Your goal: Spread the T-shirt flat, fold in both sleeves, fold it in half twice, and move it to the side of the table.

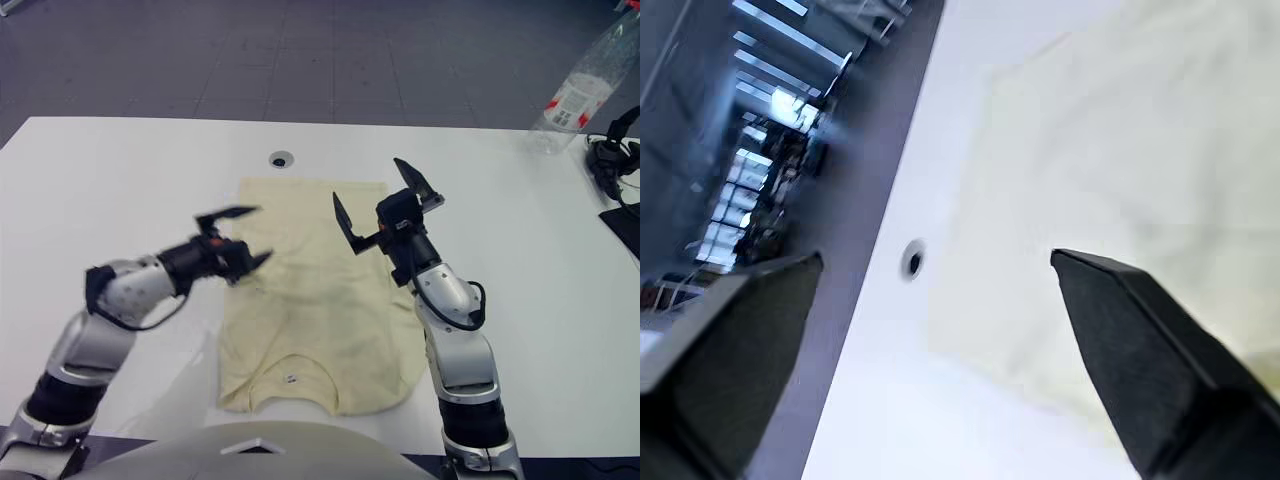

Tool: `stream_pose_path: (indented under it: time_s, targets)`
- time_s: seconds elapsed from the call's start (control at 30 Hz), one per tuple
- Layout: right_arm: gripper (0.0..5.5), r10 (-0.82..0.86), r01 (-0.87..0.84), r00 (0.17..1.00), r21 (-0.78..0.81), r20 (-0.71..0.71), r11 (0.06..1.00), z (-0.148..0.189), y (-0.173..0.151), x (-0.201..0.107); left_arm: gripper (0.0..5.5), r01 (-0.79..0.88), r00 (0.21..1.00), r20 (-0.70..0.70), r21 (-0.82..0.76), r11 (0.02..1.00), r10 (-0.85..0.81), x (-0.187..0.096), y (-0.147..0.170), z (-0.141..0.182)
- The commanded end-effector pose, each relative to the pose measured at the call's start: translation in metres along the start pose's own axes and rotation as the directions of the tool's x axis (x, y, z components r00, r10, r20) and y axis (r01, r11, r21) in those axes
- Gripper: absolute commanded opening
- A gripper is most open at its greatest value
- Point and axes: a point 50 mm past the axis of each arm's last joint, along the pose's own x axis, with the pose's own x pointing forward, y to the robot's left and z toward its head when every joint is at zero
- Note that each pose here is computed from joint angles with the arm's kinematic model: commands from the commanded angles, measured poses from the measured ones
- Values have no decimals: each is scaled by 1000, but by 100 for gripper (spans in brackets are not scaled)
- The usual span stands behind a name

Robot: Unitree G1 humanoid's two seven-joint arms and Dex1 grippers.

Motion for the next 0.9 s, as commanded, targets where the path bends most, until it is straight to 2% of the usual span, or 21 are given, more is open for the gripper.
stream_pose_path:
  time_s: [0.03, 0.13, 0.23, 0.4, 0.9]
  targets:
    - [540, 2, -2, 1000, 11, -1, 1000, 1, -4, 2, 494, -69, 995, -72, -97, 993, 62, -7, 8, -28]
    - [540, 16, -16, 1000, 14, -1, 1000, 0, -5, 4, 537, -62, 996, -84, -244, 968, 43, -12, -2, -43]
    - [540, 29, -29, 1000, 14, -4, 999, -1, -6, 6, 537, -41, 993, -115, -320, 947, 5, -13, -12, -58]
    - [540, 40, -40, 999, 14, -8, 999, -3, -8, 7, 537, 7, 997, -73, -390, 921, -38, -14, -25, -55]
    - [540, 47, -47, 999, 8, -11, 999, -2, -9, 6, 537, 145, 980, -53, -459, 876, -189, -18, -54, -55]
